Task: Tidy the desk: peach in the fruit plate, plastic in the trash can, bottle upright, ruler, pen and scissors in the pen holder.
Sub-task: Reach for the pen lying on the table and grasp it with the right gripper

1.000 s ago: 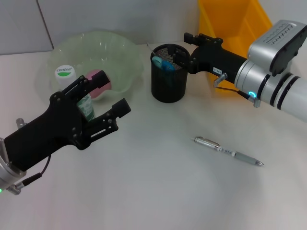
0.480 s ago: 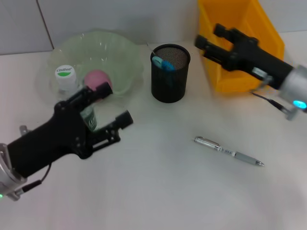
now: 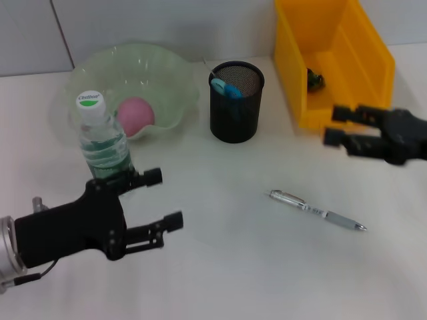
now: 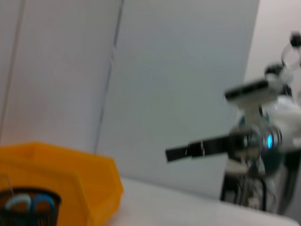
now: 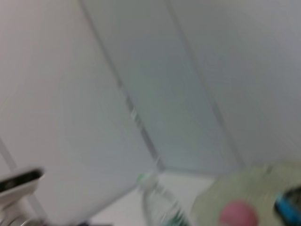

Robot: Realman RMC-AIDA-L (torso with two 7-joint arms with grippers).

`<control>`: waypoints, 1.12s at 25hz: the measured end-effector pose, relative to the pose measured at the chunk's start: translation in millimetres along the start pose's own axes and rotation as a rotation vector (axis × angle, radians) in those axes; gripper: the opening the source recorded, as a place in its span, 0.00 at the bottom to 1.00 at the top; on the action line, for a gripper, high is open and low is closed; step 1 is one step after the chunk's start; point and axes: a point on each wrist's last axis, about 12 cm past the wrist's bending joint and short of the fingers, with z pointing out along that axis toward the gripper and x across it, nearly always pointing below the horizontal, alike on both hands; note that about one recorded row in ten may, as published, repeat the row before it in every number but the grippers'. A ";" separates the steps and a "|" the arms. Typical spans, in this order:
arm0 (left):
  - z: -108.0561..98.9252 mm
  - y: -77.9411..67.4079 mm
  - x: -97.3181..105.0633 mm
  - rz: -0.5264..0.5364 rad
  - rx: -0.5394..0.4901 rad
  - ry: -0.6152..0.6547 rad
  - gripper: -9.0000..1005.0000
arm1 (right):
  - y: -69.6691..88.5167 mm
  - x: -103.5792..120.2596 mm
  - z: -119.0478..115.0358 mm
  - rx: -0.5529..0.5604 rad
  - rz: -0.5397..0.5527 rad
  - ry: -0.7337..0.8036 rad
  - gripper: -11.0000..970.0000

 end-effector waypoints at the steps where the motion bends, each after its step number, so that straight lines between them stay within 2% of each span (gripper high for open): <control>1: -2.8 1.7 -0.4 0.006 0.014 0.054 0.83 | 2.6 -3.6 -4.2 -0.017 0.008 0.038 0.83; 2: -4.0 2.6 0.3 0.015 0.033 0.117 0.83 | 5.2 -7.2 -7.6 -0.032 0.020 0.075 0.83; 5: -4.6 4.0 0.5 0.021 0.042 0.162 0.83 | 11.0 -21.1 -10.9 -0.045 0.026 0.183 0.83; 10: -6.4 5.6 2.2 0.030 0.039 0.210 0.83 | 12.6 -47.7 5.5 0.010 0.018 0.419 0.83; 14: -3.3 5.8 3.4 0.034 0.024 0.200 0.83 | 6.1 -73.6 40.3 0.049 0.024 0.648 0.83; 19: -2.2 6.7 5.1 0.027 -0.014 0.180 0.83 | -0.7 -89.7 81.5 0.105 -0.015 0.870 0.83; 23: -1.4 7.8 6.5 0.025 -0.036 0.179 0.83 | 1.5 -94.0 111.7 0.129 -0.071 1.005 0.83; 28: 0.6 9.1 9.3 0.025 -0.054 0.190 0.83 | 6.6 -84.3 142.8 0.206 -0.158 1.136 0.83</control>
